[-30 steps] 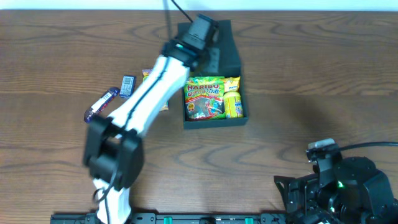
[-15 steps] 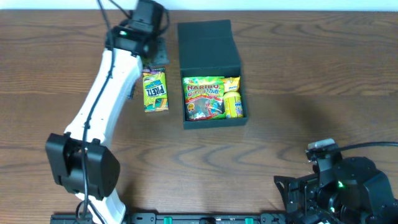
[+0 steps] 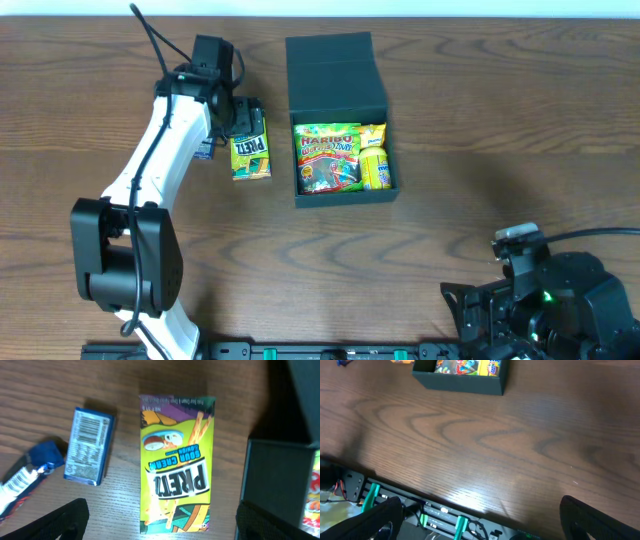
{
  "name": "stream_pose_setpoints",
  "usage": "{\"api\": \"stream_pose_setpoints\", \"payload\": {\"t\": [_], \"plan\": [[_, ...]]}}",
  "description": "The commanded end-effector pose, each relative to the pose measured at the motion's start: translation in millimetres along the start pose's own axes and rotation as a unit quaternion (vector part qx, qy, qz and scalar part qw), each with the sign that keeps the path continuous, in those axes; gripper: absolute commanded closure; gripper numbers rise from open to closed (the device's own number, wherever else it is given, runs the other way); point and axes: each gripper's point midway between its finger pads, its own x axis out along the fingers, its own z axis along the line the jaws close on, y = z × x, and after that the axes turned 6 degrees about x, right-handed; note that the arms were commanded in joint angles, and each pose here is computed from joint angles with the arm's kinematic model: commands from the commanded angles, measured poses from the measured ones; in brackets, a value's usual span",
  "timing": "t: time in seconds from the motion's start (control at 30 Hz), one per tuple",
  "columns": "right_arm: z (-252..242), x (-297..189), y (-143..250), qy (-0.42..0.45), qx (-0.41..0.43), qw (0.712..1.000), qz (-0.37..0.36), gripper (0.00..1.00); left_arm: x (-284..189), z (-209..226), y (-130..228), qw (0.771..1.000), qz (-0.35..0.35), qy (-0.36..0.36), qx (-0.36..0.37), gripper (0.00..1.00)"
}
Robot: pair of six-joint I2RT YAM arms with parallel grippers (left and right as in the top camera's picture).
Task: Pack container
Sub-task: 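Move the left gripper back left and grasp the green Pretz box, then carry the Pretz box into the black box and release it upright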
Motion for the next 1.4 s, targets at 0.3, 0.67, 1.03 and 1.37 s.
{"api": "stream_pose_setpoints", "payload": {"t": [0.3,0.67,1.03,1.37], "plan": [[-0.1,-2.7,-2.8,0.001,-0.006,1.0,-0.007,0.01,35.0,-15.1,30.4,0.997,0.017,0.009,0.075,0.05],[-0.1,-2.7,-2.8,0.001,-0.006,1.0,-0.007,0.01,46.8,-16.3,35.7,0.999,0.007,-0.033,0.033,0.05],[-0.1,-2.7,-2.8,0.001,-0.006,1.0,-0.007,0.01,72.9,-22.5,51.7,0.999,0.045,-0.019,0.01,0.05],[-0.1,-2.7,-2.8,0.001,-0.006,1.0,-0.007,0.01,86.0,-22.2,58.0,0.998,0.058,-0.023,0.003,0.05]]}}
